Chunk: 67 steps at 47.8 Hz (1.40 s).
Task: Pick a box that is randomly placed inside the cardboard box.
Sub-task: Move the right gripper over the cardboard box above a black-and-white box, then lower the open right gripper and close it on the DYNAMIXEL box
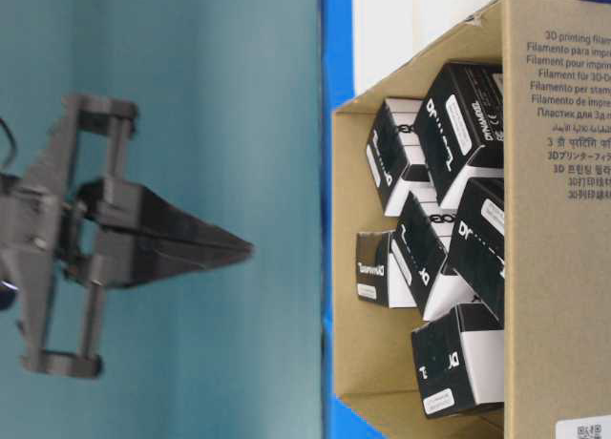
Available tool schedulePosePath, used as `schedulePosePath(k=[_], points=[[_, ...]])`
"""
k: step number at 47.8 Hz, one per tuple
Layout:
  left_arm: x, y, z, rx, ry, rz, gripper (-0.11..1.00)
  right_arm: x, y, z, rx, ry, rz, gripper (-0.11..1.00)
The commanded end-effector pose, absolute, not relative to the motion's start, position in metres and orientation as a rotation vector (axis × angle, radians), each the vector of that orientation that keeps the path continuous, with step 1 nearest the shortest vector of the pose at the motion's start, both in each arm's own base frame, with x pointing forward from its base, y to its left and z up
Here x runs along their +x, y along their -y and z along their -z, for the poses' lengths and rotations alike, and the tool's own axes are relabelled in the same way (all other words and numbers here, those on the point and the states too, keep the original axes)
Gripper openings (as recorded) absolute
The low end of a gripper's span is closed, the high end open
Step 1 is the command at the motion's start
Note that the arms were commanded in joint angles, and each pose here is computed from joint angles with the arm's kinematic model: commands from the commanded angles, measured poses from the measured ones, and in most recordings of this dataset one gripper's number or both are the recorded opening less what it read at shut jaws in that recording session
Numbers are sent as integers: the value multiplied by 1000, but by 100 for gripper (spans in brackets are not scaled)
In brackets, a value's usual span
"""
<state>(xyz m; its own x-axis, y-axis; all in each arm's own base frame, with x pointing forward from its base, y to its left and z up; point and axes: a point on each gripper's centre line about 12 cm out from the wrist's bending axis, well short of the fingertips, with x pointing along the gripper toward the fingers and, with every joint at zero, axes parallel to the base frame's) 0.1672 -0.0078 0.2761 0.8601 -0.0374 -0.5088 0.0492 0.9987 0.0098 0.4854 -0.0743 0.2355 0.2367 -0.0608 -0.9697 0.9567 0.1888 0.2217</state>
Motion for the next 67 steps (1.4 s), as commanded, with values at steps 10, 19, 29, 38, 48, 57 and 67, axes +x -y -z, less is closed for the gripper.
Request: schedulePosePath(k=[10,19,29,38,48,57,67], points=[[168,8,-280,28,-526,45,-7,490,75,-225,1095,-1026,899,15],[168,9,-280,29,-529,52,-7,485,74,-214,1104,-1047,921,52],[168,9,-279,32,-538,56,-7,482,84,-202,1145,-1039,972,99],[167,10,-277,31,-552,58,-7,487,87,-195,1159,-1018,969,99],[166,10,-277,32,-555,59,-7,490,86,-178,1185,-1021,1004,99],[166,10,-277,32,-556,59,-7,497,84,-162,1197,-1002,999,99],[166,10,-276,32,-558,59,-7,494,89,-144,1184,-1028,1035,99]])
